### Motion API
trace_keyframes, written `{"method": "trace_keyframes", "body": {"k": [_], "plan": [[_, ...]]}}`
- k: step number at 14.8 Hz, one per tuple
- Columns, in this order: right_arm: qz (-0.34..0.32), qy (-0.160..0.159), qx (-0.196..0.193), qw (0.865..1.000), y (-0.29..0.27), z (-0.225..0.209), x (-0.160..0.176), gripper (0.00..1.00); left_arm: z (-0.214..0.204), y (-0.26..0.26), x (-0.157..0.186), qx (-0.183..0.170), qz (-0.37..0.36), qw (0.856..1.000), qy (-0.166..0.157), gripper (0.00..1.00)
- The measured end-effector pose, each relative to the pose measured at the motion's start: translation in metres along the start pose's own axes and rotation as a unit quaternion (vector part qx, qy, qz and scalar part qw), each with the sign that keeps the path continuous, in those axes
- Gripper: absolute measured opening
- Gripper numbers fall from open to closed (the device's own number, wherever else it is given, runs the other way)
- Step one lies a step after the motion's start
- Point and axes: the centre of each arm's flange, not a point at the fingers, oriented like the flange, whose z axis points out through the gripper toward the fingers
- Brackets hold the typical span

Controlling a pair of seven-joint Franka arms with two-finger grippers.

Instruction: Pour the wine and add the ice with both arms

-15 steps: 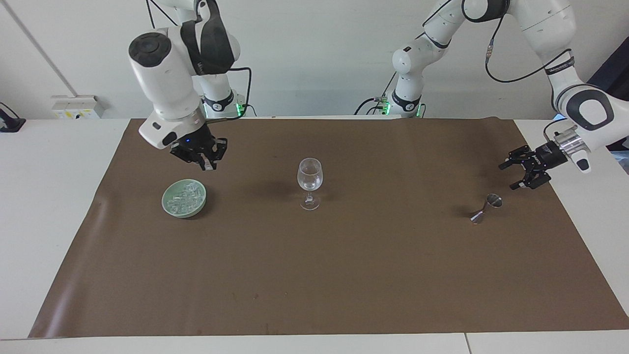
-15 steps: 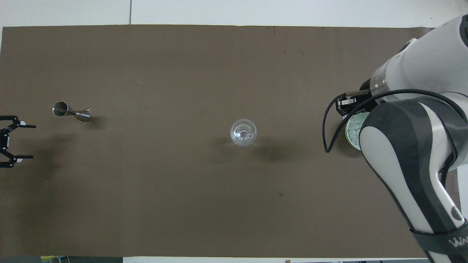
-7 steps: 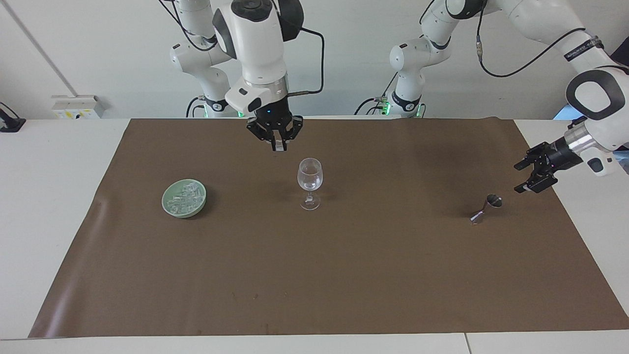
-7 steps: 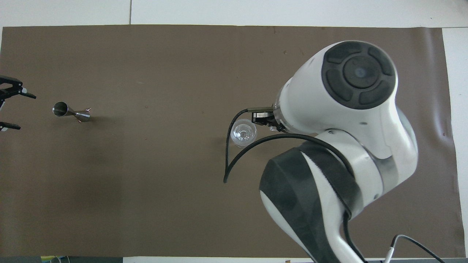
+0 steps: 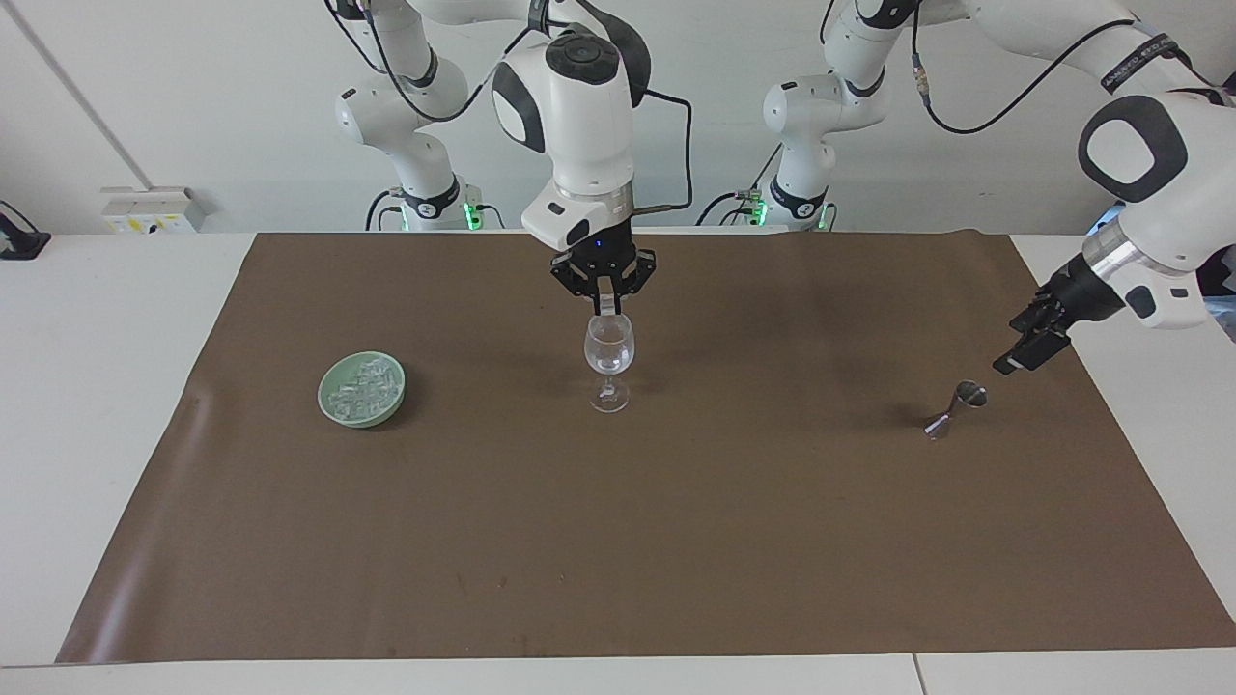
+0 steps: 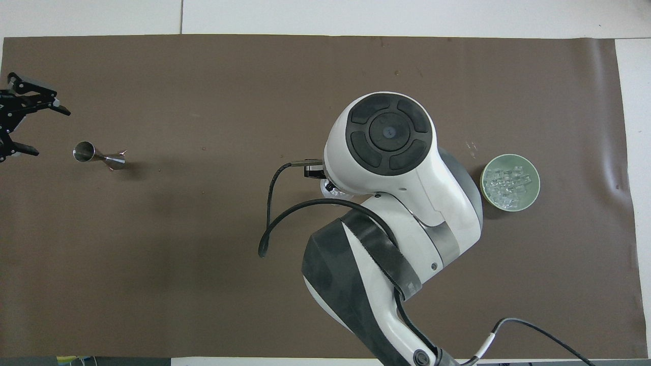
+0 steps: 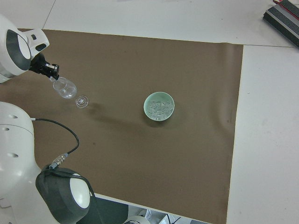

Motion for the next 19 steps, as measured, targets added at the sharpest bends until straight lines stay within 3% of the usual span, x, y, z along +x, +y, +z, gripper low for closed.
{"method": "trace_keyframes", "body": {"k": [5,7,9,10,12,14,19], "plan": [[-0.004,-0.008,-0.006,1.0,0.0,0.022,-0.009,0.24,-0.006,0.03,-0.007,-0.038,0.021,0.998,0.05,1.0],[-0.006,-0.008,-0.006,1.0,-0.001,0.02,-0.012,0.24,0.001,0.044,-0.019,-0.037,0.035,0.997,0.049,1.0],[-0.006,-0.007,-0.005,1.0,-0.001,0.018,-0.012,0.39,0.006,0.047,-0.023,-0.032,0.063,0.996,0.049,1.0],[-0.006,-0.006,-0.004,1.0,-0.001,0.018,-0.013,0.39,0.006,0.046,-0.022,-0.025,0.101,0.993,0.054,1.0],[-0.006,-0.006,-0.004,1.0,-0.001,0.017,-0.012,0.48,0.003,0.039,-0.021,0.009,0.185,0.98,0.065,1.0],[-0.006,-0.004,-0.003,1.0,0.0,0.015,-0.012,0.48,-0.008,0.03,-0.028,0.039,0.251,0.965,0.064,1.0],[0.0,0.003,-0.007,1.0,0.007,0.003,-0.004,0.48,-0.05,0.006,-0.06,0.064,0.353,0.933,0.033,1.0]]}}
